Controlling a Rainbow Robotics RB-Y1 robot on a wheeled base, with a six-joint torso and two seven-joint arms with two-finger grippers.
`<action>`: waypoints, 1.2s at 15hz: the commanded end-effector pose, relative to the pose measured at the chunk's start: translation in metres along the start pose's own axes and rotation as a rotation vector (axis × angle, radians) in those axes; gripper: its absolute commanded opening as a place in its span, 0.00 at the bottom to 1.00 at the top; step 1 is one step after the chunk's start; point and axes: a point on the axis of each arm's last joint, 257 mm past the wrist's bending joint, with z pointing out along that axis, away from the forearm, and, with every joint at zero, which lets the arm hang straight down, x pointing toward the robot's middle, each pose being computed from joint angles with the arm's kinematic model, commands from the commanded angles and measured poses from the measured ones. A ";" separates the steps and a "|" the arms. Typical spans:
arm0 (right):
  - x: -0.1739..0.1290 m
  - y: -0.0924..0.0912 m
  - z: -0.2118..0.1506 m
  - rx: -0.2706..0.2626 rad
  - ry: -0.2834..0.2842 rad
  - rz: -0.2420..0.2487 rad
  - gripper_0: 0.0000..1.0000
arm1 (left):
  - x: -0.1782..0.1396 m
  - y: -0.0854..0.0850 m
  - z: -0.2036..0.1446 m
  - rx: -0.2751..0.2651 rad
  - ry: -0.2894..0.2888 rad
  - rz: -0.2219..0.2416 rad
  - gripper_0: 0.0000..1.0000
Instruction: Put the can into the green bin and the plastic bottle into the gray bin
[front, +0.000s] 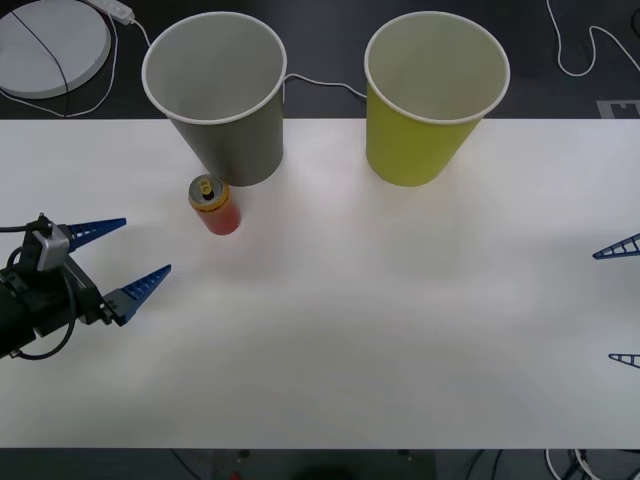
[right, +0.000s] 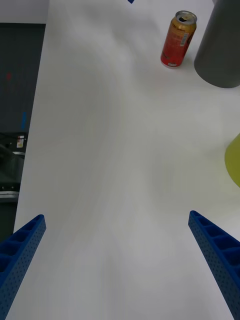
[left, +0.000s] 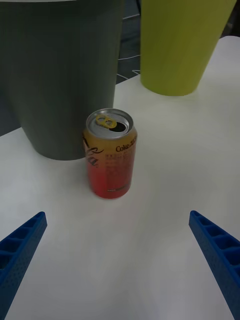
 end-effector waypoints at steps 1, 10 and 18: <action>0.000 0.000 0.000 0.000 0.000 0.000 1.00 | 0.007 0.001 0.009 -0.094 -0.029 -0.014 1.00; 0.000 0.000 0.000 0.000 0.000 0.000 1.00 | 0.014 -0.010 0.028 -0.212 -0.092 -0.136 1.00; 0.000 0.000 0.000 0.000 0.000 0.000 1.00 | 0.024 -0.011 0.055 -0.213 -0.101 -0.132 1.00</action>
